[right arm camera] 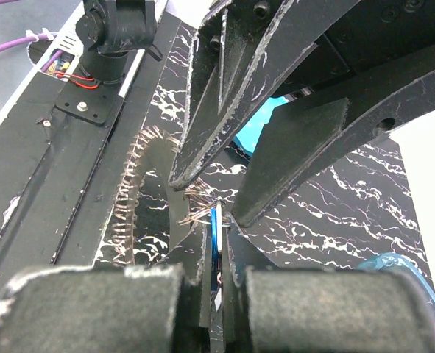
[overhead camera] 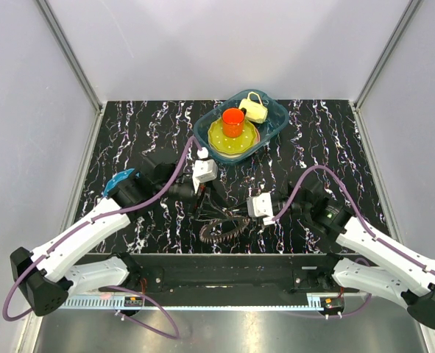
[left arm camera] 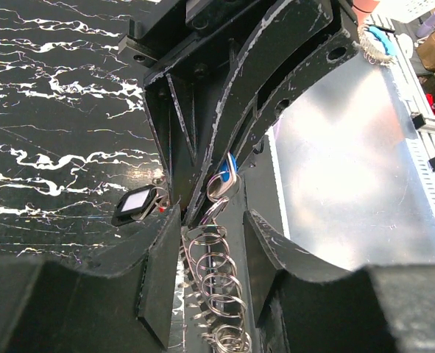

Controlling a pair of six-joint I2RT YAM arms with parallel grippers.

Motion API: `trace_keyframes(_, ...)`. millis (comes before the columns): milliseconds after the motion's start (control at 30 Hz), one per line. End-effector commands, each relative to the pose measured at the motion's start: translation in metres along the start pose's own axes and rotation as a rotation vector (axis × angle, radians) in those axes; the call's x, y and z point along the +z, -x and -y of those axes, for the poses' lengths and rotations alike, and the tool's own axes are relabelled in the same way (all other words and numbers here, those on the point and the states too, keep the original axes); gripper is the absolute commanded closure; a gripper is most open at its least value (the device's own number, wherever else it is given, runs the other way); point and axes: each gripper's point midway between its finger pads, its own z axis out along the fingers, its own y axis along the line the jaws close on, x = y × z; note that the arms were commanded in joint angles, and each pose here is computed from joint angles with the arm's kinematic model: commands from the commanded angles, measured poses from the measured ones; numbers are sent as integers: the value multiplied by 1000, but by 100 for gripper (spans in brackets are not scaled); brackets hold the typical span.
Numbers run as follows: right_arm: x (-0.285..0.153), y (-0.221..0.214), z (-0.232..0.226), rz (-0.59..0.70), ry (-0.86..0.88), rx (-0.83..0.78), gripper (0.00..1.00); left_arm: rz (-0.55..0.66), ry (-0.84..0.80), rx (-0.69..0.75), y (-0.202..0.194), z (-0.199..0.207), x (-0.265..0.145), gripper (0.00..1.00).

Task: Remove the keys from the keyring

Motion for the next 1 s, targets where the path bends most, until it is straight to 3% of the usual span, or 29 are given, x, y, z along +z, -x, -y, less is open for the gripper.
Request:
trace_keyframes(0,-6,22,38,21,-141,-119,100,20,-120,31,11,23,0,59)
trace_keyframes(400,-9,9,49,-58,-193,-117,100,34,-78,49,18,22,-4,60)
trace_keyframes(633,-16,-7,52,-169,-185,-176,100,31,-44,56,14,18,-6,59)
trace_keyframes(967,-23,-13,81,-282,-228,-371,100,87,289,170,32,-24,-28,55)
